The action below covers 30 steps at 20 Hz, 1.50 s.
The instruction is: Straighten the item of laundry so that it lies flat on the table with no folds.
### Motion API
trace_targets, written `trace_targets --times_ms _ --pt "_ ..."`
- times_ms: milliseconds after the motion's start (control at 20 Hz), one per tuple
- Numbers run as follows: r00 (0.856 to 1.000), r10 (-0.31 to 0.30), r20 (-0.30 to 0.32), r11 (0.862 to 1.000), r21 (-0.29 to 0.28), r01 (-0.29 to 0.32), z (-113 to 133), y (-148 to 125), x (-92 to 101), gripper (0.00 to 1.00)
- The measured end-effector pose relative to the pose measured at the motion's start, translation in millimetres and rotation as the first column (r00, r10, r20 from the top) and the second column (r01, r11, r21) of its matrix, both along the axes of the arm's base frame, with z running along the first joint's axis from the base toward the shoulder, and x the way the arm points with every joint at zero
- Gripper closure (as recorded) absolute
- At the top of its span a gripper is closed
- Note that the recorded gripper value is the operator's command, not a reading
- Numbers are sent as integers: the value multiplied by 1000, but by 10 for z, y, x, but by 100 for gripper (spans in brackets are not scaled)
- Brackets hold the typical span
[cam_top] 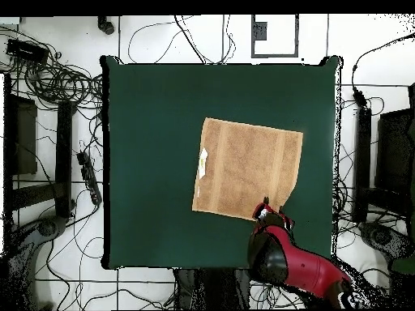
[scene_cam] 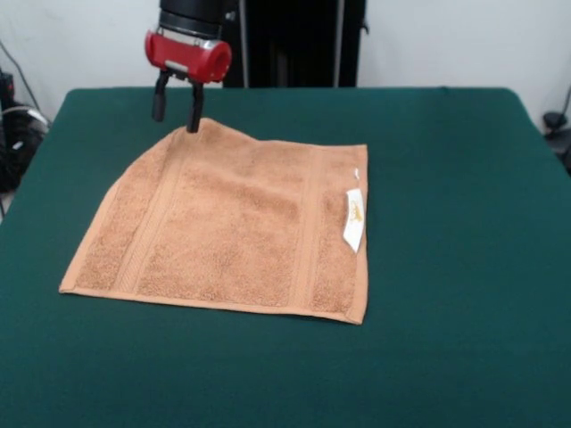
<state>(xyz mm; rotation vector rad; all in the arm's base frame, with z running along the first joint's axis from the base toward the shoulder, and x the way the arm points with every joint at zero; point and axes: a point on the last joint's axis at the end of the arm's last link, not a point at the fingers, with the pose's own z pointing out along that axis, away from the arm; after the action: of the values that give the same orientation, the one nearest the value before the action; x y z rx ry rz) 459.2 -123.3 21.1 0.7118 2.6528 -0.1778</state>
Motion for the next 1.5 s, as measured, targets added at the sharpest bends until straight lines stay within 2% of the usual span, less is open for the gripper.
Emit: trace_targets --times_ms 500,750,1050,1350,1500 --pt "1000 22 -11 1000 6 -21 -44 40 -43 0" --pt "999 42 -26 999 15 -41 -143 187 -30 0" --pt "998 43 -42 999 25 -42 -364 427 101 0" --pt "998 21 -59 1000 24 -19 -705 667 265 0" --pt "998 13 -57 1000 7 -13 -696 687 286 0"
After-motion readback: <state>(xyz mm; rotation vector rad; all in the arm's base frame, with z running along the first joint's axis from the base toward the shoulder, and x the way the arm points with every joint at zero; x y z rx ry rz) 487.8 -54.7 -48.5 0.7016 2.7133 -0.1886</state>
